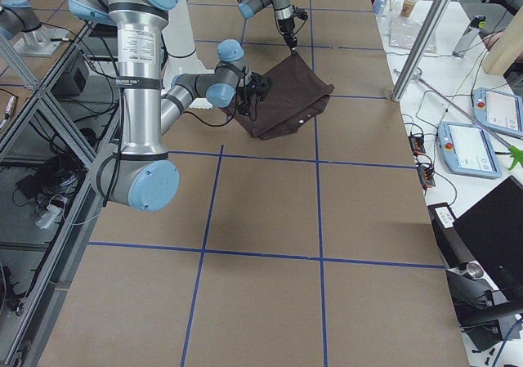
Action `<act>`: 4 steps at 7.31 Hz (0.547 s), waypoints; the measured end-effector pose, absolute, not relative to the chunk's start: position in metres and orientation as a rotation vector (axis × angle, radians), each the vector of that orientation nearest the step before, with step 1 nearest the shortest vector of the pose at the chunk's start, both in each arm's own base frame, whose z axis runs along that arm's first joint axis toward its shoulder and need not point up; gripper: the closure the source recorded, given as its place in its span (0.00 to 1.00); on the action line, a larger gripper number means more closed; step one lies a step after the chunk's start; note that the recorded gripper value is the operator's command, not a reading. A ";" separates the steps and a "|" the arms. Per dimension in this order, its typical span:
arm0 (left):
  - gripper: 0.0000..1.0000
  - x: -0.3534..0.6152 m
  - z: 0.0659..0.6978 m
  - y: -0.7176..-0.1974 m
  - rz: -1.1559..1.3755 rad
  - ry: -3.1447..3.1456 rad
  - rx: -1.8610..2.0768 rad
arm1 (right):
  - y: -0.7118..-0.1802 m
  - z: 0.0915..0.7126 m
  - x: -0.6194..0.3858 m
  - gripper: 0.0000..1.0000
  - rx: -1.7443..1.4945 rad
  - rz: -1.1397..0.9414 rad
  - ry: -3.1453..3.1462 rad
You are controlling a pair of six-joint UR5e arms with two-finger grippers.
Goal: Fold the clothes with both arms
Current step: 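Fold the shirt side across with the left gripper while the right gripper releases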
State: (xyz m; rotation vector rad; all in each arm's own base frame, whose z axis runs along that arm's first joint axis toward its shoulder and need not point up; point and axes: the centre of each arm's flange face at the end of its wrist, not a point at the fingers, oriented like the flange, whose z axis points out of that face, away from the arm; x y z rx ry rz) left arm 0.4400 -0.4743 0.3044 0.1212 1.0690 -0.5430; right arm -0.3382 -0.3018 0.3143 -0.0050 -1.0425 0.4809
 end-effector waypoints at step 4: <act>1.00 0.428 0.272 -0.644 -0.626 1.105 0.163 | -0.304 0.298 -0.345 0.00 0.000 0.474 -1.078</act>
